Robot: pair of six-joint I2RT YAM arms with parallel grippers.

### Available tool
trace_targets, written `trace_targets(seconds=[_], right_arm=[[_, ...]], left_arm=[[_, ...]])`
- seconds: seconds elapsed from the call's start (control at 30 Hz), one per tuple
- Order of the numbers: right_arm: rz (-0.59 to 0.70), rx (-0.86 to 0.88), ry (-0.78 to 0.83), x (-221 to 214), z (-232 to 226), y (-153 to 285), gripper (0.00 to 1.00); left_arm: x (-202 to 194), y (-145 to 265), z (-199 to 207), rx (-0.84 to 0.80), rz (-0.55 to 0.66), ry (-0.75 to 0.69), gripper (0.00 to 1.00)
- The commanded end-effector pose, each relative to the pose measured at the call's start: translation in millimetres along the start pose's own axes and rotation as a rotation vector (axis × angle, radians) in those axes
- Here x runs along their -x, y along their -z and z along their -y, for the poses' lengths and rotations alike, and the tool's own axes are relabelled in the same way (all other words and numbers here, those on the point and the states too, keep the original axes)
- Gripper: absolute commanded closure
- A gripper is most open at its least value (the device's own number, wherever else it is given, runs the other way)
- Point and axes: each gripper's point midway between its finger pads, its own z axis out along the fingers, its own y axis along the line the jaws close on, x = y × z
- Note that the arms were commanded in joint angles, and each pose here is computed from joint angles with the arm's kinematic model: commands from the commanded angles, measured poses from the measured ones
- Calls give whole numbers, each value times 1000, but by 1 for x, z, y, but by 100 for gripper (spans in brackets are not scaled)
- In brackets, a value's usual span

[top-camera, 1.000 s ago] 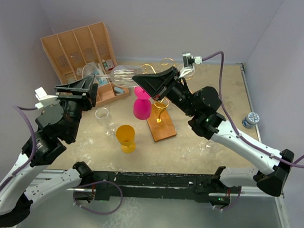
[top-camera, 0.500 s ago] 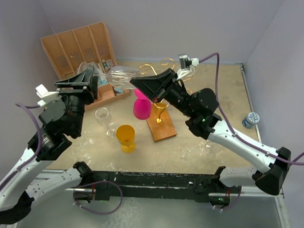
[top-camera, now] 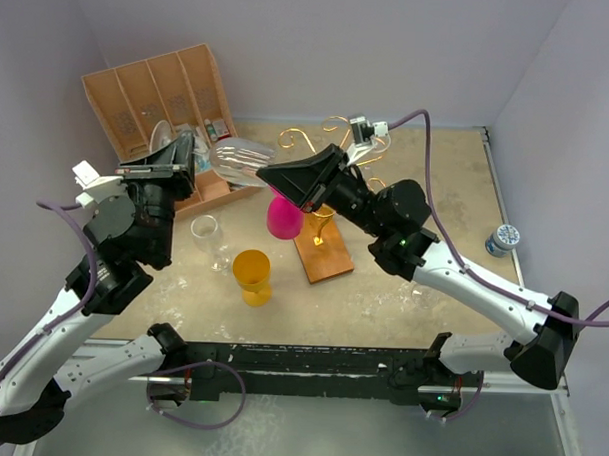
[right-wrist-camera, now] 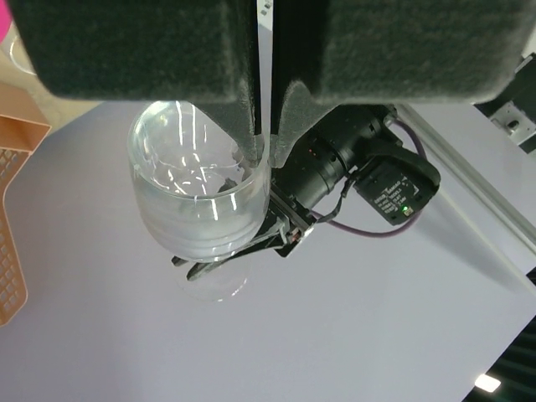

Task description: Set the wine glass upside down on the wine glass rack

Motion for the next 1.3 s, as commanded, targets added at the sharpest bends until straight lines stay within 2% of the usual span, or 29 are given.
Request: trace_targets(seconds=[0.0, 0.07, 0.17, 0.23, 0.3, 0.53, 0.77, 0.9, 1.1, 1.27], right_arm=[[26, 125, 30, 22, -45, 4, 96], [9, 87, 41, 22, -41, 5, 79], [-21, 20, 53, 19, -32, 13, 47], [-45, -27, 60, 14, -25, 22, 34], [-83, -63, 77, 7, -19, 31, 29], [-172, -164, 240, 7, -9, 52, 26], [-198, -72, 377, 12, -26, 52, 28], [-180, -9, 406, 16, -36, 45, 29], [-163, 102, 412, 12, -50, 39, 31], [-134, 152, 401, 12, -57, 35, 33]], left_arm=[[20, 4, 36, -107, 60, -16, 100], [22, 5, 42, -122, 61, -55, 100], [27, 9, 53, -151, 67, -117, 100], [30, 12, 61, -170, 62, -170, 100], [30, 17, 72, -199, 42, -236, 100], [16, 35, 92, -292, -107, -516, 100], [-20, 58, 99, -456, -325, -714, 100], [-48, 71, 95, -563, -456, -773, 100], [-83, 88, 92, -702, -603, -760, 100], [-106, 93, 82, -749, -699, -750, 100]])
